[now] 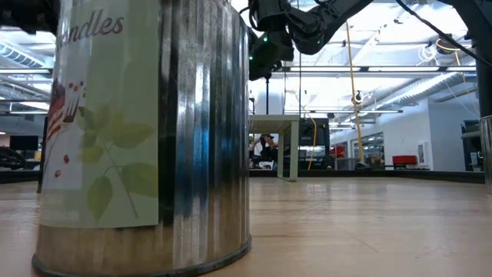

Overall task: Pick & Place candle stick holders
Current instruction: Put the black candle holder on the shelf

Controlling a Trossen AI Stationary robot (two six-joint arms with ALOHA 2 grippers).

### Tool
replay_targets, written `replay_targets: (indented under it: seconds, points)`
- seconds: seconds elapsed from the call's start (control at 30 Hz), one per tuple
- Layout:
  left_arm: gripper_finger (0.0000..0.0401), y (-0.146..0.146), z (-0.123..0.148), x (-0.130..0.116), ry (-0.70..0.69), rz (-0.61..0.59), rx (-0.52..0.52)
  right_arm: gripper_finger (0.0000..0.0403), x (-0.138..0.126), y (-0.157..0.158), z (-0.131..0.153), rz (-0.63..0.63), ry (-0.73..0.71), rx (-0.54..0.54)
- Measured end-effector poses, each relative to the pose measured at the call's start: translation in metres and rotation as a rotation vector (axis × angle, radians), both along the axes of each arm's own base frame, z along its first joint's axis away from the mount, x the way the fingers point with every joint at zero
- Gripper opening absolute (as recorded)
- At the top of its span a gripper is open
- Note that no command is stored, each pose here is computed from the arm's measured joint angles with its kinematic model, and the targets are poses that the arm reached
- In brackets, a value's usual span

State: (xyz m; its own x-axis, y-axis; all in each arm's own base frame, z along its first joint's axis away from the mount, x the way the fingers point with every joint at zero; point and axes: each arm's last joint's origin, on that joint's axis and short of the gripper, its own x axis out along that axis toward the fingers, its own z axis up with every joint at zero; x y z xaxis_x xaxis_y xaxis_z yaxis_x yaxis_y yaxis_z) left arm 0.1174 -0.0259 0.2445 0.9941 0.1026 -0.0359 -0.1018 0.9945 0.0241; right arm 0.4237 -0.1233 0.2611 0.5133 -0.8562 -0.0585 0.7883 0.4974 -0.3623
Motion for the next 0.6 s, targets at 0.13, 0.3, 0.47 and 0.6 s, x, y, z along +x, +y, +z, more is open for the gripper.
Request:
replay_targets:
  seconds: [0.13,0.3,0.47,0.6]
  points:
    - [0.0145,-0.003,0.023,0.003,0.154,-0.006,0.012,0.0154,0.005,0.018,0.000,0.043,0.031,-0.016]
    - [0.0145,-0.010,0.041,0.004,0.389,-0.142,0.116,0.0159,0.009,0.040,-0.001,0.068,0.080,-0.042]
    - [0.0145,-0.013,0.046,-0.007,0.617,-0.233,0.118,0.0159,0.009,0.060,-0.001,-0.018,0.152,-0.095]
    - [0.0145,-0.017,0.050,-0.012,0.660,-0.333,0.034,0.0160,0.010,0.075,0.000,-0.037,0.208,-0.130]
